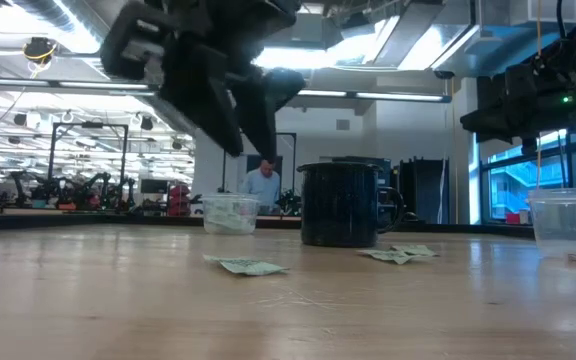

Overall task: Pick and place items into bin
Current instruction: Put the green stevia packet into the top transparent bin

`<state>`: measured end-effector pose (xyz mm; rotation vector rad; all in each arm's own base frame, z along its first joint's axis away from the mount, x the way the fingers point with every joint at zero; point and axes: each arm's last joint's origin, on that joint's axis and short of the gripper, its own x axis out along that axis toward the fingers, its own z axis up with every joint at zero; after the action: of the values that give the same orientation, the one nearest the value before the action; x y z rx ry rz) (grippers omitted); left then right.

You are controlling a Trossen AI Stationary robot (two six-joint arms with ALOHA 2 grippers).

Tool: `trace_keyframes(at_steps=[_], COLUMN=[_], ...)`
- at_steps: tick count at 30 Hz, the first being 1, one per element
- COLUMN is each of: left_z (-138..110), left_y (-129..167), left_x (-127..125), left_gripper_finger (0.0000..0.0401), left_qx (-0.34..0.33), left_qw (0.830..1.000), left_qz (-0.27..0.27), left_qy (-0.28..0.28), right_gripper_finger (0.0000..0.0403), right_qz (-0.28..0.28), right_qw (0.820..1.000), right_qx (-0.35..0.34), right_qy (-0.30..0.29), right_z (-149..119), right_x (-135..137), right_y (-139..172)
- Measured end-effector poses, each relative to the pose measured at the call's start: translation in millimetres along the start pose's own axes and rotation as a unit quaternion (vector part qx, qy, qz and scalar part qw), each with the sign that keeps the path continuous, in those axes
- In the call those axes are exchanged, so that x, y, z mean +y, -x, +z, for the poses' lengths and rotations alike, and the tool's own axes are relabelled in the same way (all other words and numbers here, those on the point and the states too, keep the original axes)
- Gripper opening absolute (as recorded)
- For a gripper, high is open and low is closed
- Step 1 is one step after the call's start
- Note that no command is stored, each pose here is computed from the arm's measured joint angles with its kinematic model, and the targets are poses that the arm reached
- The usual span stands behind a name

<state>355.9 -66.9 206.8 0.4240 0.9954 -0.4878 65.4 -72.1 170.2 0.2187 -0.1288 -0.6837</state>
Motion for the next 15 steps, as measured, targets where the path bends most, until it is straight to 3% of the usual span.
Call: trace_keyframes(at_steps=[8, 15], left_z=[-1, -4], left_y=[-41, -57], left_x=[-30, -48], left_gripper_finger=[0.0163, 0.0157], left_qx=[0.078, 0.121], left_qw=[0.995, 0.991], left_qz=[0.01, 0.022], left_qy=[-0.065, -0.058], right_gripper_finger=[0.0095, 0.0095], right_qz=[0.0, 0.0], right_qw=[1.0, 1.0], right_qx=[0.0, 0.0], right_qy=[-0.001, -0.001], right_z=[0, 0], right_x=[0, 0], right_y=[0, 0])
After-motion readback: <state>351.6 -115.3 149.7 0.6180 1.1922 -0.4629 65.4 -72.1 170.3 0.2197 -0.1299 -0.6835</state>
